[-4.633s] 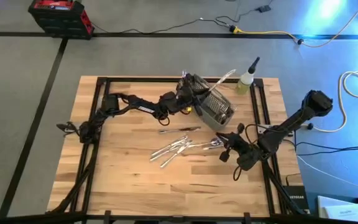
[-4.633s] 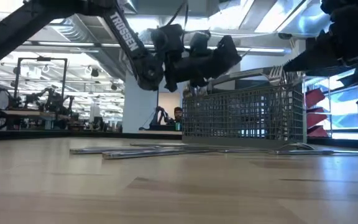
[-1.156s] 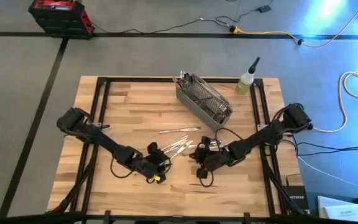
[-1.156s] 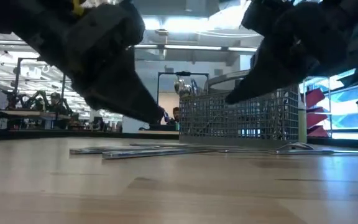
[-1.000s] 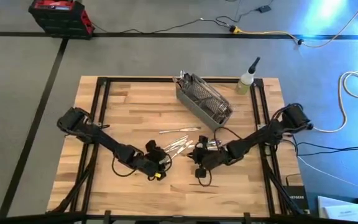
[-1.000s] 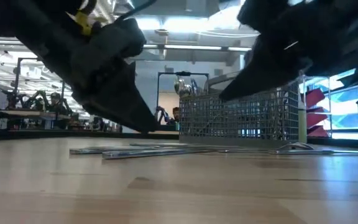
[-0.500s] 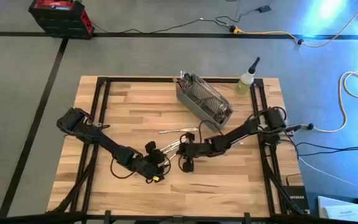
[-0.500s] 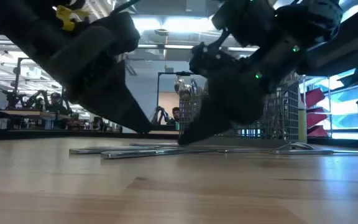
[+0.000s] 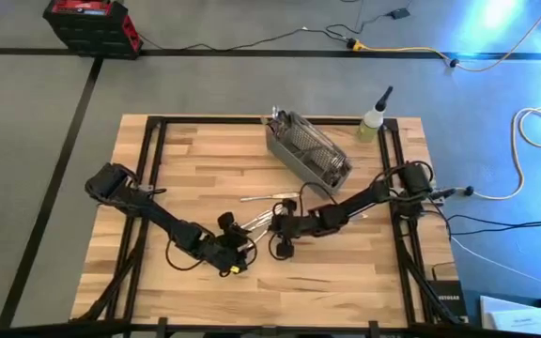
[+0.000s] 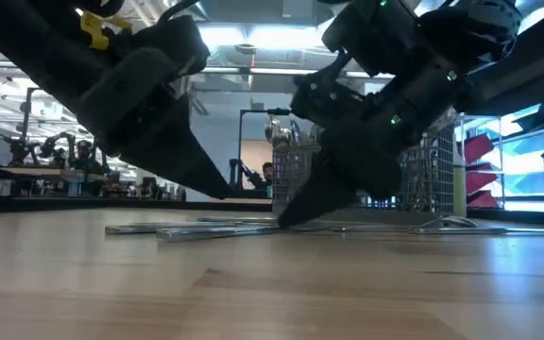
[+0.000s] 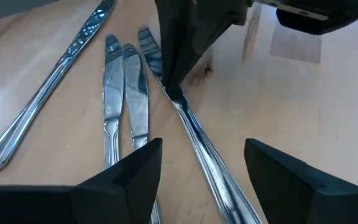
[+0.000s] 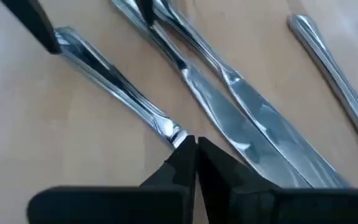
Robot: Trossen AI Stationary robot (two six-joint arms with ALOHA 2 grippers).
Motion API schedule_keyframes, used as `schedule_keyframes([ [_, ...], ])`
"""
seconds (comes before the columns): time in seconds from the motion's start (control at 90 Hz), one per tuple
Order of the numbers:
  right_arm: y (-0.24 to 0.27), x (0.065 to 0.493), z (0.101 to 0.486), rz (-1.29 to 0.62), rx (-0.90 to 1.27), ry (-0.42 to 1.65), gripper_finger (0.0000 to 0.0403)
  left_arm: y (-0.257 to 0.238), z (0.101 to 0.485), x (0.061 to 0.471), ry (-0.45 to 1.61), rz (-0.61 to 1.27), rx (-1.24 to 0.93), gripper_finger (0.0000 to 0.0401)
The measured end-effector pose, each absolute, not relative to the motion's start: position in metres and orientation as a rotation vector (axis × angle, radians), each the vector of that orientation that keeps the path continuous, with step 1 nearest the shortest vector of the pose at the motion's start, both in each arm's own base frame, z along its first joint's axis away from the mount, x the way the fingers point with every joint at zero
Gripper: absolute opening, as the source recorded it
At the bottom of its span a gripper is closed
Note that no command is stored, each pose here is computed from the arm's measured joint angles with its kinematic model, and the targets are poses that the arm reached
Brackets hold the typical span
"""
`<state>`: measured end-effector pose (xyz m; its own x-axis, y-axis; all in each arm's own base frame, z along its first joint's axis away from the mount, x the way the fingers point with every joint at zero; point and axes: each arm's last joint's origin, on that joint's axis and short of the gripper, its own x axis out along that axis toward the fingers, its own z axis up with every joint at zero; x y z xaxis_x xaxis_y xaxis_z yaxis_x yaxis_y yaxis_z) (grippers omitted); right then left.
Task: Sort silverware
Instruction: Put the silver knife into the gray silverware organizer
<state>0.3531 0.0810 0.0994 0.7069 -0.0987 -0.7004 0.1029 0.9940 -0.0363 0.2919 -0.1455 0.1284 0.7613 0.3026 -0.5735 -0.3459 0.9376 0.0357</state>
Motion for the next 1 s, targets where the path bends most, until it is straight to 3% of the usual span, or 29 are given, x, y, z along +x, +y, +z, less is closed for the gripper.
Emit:
schedule_keyframes([
  [0.278, 0.081, 0.353, 0.099, -0.121, 0.006, 0.777, 0.0000, -0.146, 0.125, 0.292, 0.610, 0.365, -0.108, 0.0212],
  [0.433, 0.081, 0.353, 0.099, -0.119, 0.007, 0.779, 0.0000, -0.149, 0.102, 0.295, 0.627, 0.393, -0.133, 0.0212],
  [0.811, 0.081, 0.353, 0.099, -0.108, 0.014, 0.783, 0.0000, -0.168, 0.066, 0.292, 0.446, 0.540, -0.157, 0.0212],
  [1.0, 0.082, 0.353, 0.099, -0.104, 0.017, 0.782, 0.0000, -0.164, 0.065, 0.294, 0.462, 0.543, -0.175, 0.0186],
])
